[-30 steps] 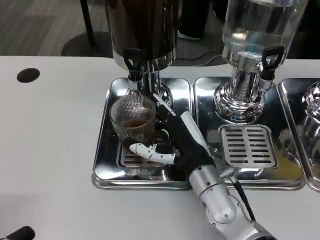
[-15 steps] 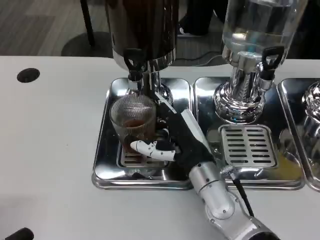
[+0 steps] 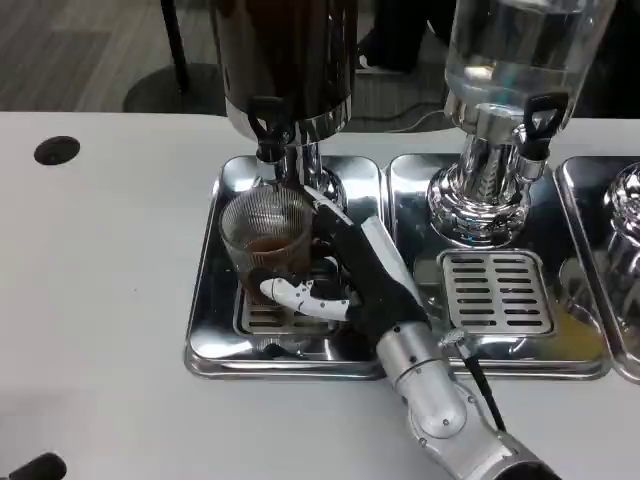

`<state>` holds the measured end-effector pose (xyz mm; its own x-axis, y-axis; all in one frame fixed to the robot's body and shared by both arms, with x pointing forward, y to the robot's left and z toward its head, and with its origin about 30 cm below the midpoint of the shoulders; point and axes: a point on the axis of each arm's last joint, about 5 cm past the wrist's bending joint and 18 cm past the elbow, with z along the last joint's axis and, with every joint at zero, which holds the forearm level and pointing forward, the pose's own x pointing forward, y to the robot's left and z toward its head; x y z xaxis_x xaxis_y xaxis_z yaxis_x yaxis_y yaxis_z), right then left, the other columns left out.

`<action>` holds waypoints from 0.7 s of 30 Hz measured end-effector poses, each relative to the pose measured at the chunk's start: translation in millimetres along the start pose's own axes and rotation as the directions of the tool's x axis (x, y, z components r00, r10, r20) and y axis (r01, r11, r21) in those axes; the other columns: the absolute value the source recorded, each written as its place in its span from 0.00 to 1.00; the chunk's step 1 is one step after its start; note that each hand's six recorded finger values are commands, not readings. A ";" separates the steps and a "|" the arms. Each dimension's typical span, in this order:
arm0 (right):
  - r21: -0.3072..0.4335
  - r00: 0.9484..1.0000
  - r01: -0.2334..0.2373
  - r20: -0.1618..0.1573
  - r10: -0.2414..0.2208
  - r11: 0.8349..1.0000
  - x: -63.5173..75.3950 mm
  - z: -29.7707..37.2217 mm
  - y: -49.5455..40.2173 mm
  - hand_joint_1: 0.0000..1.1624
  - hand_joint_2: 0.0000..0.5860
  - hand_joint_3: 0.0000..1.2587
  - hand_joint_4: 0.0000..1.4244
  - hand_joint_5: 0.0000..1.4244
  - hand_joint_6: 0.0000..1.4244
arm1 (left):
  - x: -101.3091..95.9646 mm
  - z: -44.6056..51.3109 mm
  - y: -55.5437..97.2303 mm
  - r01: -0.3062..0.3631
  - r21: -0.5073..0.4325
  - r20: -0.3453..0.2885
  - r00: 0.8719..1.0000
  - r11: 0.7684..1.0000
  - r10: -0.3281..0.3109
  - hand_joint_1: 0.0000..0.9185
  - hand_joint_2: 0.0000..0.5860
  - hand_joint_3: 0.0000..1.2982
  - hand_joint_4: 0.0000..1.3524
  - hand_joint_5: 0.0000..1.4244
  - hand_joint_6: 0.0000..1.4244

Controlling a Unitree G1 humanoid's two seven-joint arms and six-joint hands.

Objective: Grasp the cup under the faucet to collect the drink, then remove the cup.

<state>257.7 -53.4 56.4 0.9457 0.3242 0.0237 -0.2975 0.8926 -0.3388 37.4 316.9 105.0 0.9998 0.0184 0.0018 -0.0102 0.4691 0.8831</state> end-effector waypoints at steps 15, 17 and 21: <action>0.006 1.000 0.018 0.004 -0.018 1.000 -0.6 0.1 0.2 0.74 0.34 0.23 0.22 0.23 0.18 | 0.7 0.4 -0.9 -0.001 -0.003 0.003 1.000 1.000 0.001 0.00 0.01 0.00 0.00 0.00 0.00; 0.008 1.000 0.021 0.004 -0.022 1.000 -0.8 0.1 0.2 0.74 0.34 0.23 0.22 0.23 0.18 | 0.6 0.4 -0.9 -0.001 -0.004 0.002 1.000 1.000 0.001 0.00 0.01 0.00 0.00 0.00 0.00; 0.011 1.000 0.023 0.005 -0.023 1.000 -1.4 -0.2 0.4 0.74 0.34 0.25 0.22 0.24 0.18 | 0.3 0.4 -1.1 0.000 -0.004 0.001 1.000 1.000 0.000 0.00 0.01 0.00 0.00 0.00 0.00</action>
<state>256.3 -53.5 56.1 0.9516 0.3053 0.0357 -0.2774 0.9029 -0.3282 37.8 316.1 104.3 0.9998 0.0173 0.0026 -0.0105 0.4726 0.8812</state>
